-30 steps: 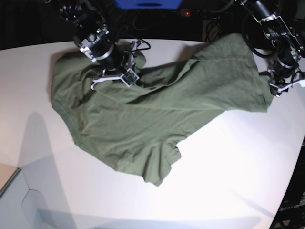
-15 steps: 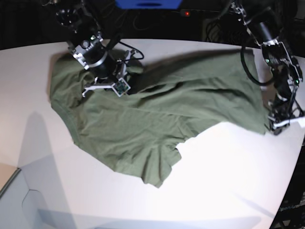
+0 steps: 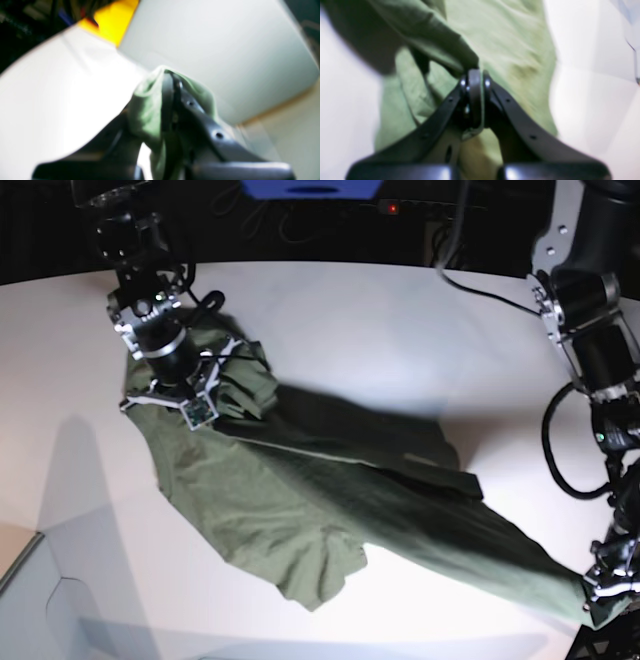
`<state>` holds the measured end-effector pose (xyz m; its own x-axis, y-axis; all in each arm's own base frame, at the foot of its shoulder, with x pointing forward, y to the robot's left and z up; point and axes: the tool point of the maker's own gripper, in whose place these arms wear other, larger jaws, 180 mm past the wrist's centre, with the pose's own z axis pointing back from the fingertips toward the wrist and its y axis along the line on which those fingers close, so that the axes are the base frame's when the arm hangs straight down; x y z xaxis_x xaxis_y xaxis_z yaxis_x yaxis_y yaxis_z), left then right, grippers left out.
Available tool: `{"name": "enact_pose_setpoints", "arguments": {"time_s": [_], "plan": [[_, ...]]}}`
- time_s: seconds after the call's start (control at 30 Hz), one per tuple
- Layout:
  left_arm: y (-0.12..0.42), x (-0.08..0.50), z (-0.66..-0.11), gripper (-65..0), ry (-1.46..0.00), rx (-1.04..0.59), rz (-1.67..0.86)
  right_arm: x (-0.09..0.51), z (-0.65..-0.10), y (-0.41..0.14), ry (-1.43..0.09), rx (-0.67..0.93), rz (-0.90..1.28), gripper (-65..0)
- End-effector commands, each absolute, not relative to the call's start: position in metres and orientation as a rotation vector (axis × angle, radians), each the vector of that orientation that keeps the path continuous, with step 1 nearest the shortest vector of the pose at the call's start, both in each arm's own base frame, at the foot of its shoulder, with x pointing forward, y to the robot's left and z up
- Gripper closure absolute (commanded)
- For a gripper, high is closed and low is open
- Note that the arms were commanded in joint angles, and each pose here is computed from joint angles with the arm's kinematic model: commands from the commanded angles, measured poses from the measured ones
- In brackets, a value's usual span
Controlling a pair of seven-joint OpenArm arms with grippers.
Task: Layout the t-shirt on the table in an organized manner, then fold the t-shirt properly
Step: 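Drag the shirt edge with the left gripper along the table, spreading it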
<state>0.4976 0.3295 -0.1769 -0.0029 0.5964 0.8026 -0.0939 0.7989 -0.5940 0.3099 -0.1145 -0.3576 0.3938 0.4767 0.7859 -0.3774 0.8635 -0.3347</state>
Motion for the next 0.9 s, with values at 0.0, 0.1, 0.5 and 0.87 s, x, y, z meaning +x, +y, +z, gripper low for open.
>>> {"name": "enact_pose_setpoints", "arguments": {"time_s": [0.0,0.1,0.5,0.87], "plan": [[0.336,0.507,-0.169,-0.4,-1.494,-0.439,0.592,0.315,-0.351,-0.115,-1.063,-0.112,0.539,0.0],[0.341,0.521,-0.209,-0.5,-1.372,-0.469,0.685,0.313,-0.353,-0.114,-1.057,-0.105,0.528,0.0],[0.333,0.532,-0.281,-43.2,-1.264,-0.379,0.740,0.312,-0.355,-0.110,-1.052,-0.095,0.519,0.0],[0.324,0.512,-0.263,-65.0,-1.317,-0.400,0.656,0.315,-0.349,-0.108,-1.072,-0.093,0.516,0.0]]}}
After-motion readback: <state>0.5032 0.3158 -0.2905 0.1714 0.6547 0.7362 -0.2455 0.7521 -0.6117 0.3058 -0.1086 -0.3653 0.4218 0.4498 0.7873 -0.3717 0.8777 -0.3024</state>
